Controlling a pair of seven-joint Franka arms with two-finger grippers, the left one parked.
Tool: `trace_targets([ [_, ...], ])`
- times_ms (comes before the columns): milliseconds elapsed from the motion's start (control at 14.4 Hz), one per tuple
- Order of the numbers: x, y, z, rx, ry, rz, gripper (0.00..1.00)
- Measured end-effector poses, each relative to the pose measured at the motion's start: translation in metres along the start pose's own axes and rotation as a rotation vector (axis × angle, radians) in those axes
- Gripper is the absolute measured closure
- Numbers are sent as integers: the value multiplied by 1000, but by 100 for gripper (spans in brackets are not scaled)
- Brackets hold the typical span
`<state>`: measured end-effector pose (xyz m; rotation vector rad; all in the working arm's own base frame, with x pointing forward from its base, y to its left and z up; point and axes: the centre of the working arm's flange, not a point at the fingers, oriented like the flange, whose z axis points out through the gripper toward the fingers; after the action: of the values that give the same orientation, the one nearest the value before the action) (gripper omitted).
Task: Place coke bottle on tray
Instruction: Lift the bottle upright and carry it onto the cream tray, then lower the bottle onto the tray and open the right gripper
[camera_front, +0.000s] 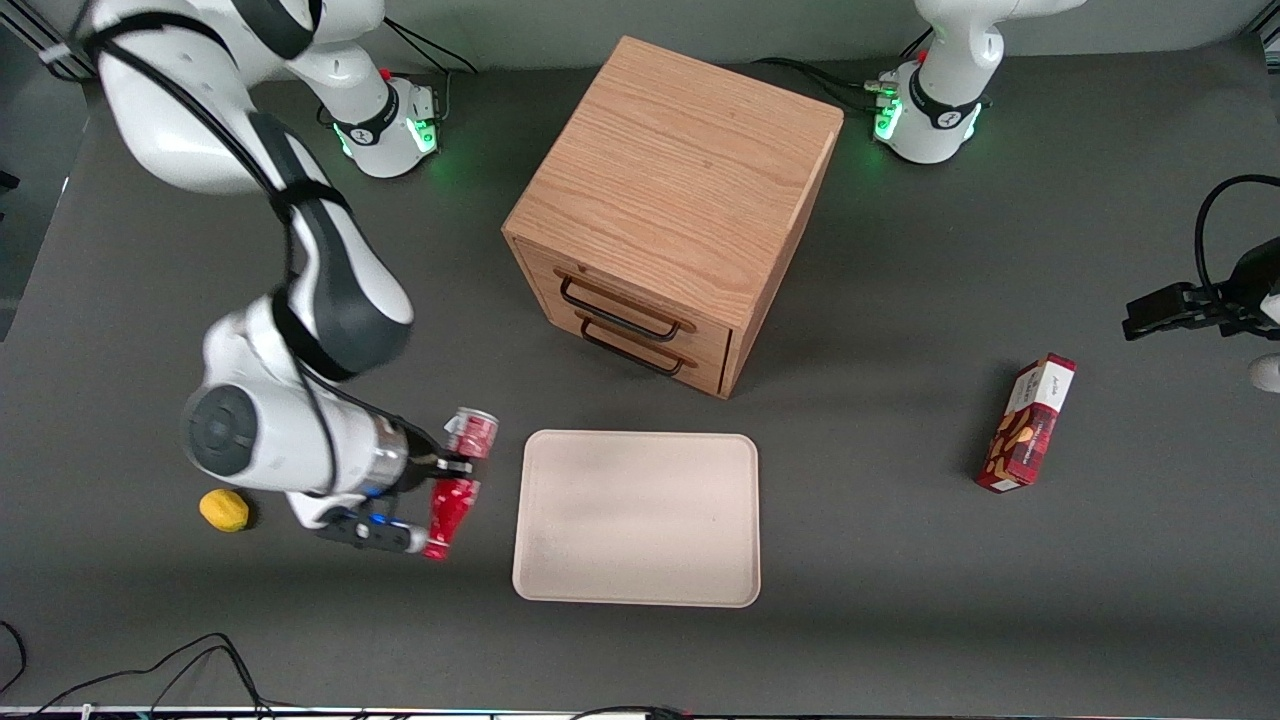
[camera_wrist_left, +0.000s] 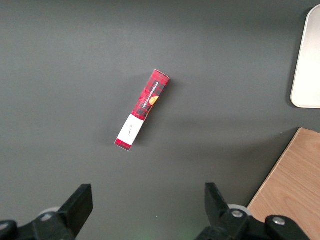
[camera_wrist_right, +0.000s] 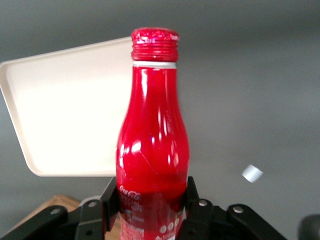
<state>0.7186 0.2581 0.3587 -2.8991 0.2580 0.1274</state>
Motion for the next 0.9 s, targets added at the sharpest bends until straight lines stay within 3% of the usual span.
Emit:
trace_targets([
  [278, 22, 2, 102, 44, 23, 12, 45],
  [487, 30, 16, 148, 9, 33, -81, 45],
  [904, 27, 6, 164, 14, 54, -130, 45],
])
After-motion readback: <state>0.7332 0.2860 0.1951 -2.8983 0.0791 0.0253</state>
